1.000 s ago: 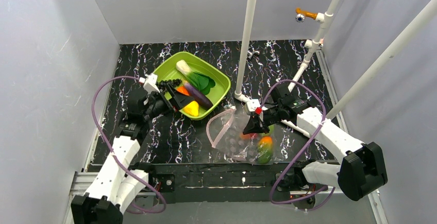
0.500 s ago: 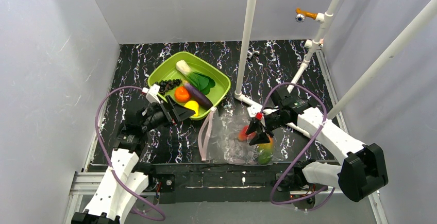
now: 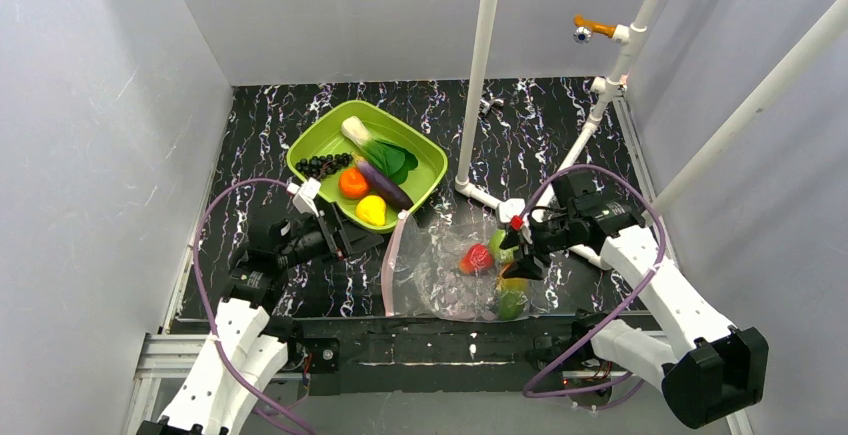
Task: Open the zip-top bag and remove the fake food
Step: Pick up the fake fruit from the zipper food storage bag.
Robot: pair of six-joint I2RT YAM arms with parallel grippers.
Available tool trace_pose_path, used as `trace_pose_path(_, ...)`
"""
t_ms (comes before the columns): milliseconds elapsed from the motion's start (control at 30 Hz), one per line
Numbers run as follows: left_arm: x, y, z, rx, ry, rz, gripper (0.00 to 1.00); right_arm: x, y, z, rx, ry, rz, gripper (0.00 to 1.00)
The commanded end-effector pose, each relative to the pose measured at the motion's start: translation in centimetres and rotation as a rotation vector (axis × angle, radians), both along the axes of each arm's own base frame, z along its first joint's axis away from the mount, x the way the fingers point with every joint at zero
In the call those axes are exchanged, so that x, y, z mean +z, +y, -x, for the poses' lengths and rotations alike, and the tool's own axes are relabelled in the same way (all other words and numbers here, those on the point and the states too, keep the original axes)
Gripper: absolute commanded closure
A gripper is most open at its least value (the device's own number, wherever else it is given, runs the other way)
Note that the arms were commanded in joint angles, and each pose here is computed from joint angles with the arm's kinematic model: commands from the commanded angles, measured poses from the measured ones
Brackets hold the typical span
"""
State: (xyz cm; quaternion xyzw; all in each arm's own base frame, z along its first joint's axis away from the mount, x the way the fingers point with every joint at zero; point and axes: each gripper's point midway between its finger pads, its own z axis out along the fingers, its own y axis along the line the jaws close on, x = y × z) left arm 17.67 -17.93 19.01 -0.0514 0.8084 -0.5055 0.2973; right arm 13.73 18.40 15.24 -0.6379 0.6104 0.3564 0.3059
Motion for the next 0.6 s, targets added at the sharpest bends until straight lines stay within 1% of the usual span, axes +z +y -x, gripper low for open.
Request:
trace_pose_path(0, -1.9, 0.7, 1.0, 0.012, 0.043, -0.074, 0.26, -0.3, -1.5, -2.5, -0.192, 0.004, 0.046, 0.32)
trace_pose_path(100, -4.0, 1.8, 1.0, 0.063, 0.099, -0.160, 0.32, -0.7, -2.5, -5.0, -0.336, 0.002, 0.061, 0.33)
trace_pose_path(200, -5.4, 2.5, 0.9, 0.088, 0.142, -0.210, 0.39, -0.8, -3.1, -6.5, -0.415, -0.011, 0.069, 0.34)
trace_pose_path(333, -6.9, 3.0, 0.8, 0.104, 0.192, -0.260, 0.49, -1.7, -3.6, -7.3, -0.461, -0.012, 0.089, 0.36)
trace_pose_path(433, -7.5, 2.9, 0.8, 0.096, 0.220, -0.278, 0.61, -2.7, -4.0, -8.1, -0.501, -0.018, 0.118, 0.39)
trace_pose_path(567, -7.4, 1.1, 1.1, 0.018, 0.220, -0.250, 0.72, -3.7, -4.3, -8.1, -0.499, 0.015, 0.155, 0.43)
